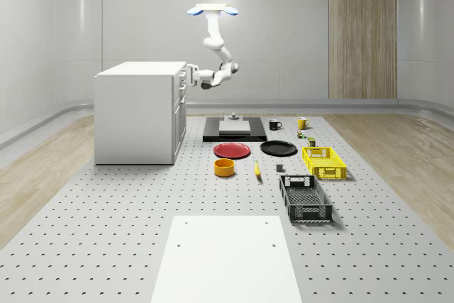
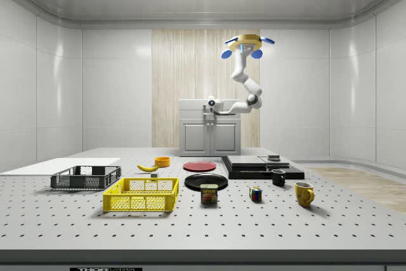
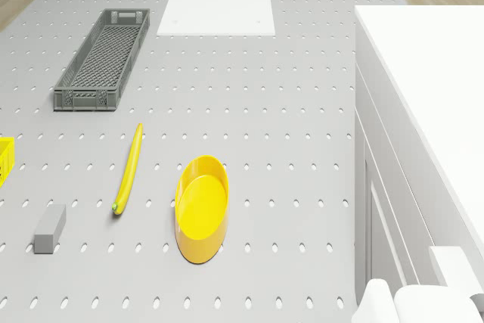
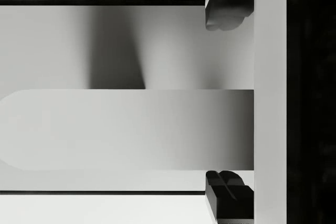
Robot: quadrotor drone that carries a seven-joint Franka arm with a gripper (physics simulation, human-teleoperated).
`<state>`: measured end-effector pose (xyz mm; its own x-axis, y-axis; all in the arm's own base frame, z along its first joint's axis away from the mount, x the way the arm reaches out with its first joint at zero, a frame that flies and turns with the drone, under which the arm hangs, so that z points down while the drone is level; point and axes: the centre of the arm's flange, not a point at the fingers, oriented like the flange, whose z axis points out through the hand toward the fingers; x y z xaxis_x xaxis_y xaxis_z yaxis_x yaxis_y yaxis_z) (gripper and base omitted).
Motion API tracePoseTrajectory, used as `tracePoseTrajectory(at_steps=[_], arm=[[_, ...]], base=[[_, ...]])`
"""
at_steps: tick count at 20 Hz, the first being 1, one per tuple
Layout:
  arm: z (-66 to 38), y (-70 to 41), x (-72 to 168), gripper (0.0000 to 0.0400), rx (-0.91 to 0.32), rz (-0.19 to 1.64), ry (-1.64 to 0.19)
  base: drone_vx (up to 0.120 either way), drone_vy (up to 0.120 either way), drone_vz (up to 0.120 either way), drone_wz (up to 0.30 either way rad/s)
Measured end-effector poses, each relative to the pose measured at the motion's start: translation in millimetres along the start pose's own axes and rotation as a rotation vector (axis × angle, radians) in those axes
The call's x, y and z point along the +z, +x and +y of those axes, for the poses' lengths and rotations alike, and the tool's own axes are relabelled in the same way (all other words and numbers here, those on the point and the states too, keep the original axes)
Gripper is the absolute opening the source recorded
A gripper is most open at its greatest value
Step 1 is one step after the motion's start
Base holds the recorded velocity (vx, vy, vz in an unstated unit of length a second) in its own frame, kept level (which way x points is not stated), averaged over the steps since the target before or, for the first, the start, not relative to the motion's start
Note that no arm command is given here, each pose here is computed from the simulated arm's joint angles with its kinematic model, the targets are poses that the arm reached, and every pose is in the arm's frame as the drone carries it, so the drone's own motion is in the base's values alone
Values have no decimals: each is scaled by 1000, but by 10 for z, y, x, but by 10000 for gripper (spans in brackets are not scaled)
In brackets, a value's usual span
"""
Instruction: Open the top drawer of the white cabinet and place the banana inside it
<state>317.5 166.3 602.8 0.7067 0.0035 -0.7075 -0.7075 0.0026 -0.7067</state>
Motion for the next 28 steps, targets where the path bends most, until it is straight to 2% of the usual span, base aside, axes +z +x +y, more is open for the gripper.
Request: tracePoseTrajectory(at_steps=[6, 15, 28], arm=[[21, 30, 12, 357, 8, -6, 8], [35, 49, 18, 342, -6, -12, 16], [33, 45, -74, 392, -3, -1, 2]], base=[[0, 0, 0, 0], [0, 0, 0, 0], [0, 0, 0, 0]])
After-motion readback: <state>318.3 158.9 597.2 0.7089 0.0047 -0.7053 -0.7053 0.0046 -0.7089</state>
